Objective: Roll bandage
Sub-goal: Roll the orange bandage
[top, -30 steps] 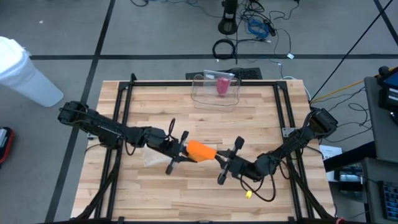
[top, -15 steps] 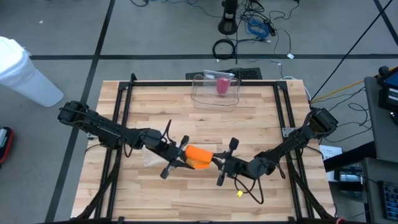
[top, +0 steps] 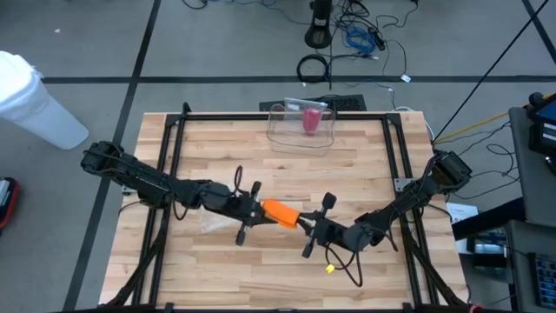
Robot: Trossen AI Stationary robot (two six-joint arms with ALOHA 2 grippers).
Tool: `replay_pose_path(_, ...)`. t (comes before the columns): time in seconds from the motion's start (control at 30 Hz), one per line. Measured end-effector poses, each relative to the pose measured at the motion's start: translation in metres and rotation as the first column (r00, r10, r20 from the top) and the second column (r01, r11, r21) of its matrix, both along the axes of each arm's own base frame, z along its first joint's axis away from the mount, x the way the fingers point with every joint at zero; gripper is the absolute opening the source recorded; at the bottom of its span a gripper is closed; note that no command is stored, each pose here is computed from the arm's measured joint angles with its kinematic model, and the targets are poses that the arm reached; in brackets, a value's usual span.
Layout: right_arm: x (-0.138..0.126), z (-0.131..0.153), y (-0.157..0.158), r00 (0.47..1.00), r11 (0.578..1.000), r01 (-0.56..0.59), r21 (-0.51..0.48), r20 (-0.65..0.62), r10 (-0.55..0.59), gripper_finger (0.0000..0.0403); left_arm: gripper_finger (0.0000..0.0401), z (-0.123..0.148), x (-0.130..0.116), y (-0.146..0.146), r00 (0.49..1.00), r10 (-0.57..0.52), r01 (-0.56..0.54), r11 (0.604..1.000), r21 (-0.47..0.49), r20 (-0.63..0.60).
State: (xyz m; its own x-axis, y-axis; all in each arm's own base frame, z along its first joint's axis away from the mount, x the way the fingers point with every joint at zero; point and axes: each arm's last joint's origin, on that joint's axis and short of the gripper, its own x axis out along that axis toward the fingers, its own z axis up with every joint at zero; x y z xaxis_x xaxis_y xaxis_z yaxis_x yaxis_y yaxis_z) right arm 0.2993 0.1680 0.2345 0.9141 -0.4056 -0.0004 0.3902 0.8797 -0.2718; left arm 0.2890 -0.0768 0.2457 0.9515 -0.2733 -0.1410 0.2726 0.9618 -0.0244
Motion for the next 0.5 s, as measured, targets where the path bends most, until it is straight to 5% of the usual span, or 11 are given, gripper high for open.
replay_pose_path(0.5,0.002,-0.059,0.002,0.960,0.998,0.015,-0.056,-0.279,-0.030,0.0004,0.0019,-0.040,-0.006,-0.001,0.960,0.024,-0.008,0.998,0.059,-0.279)
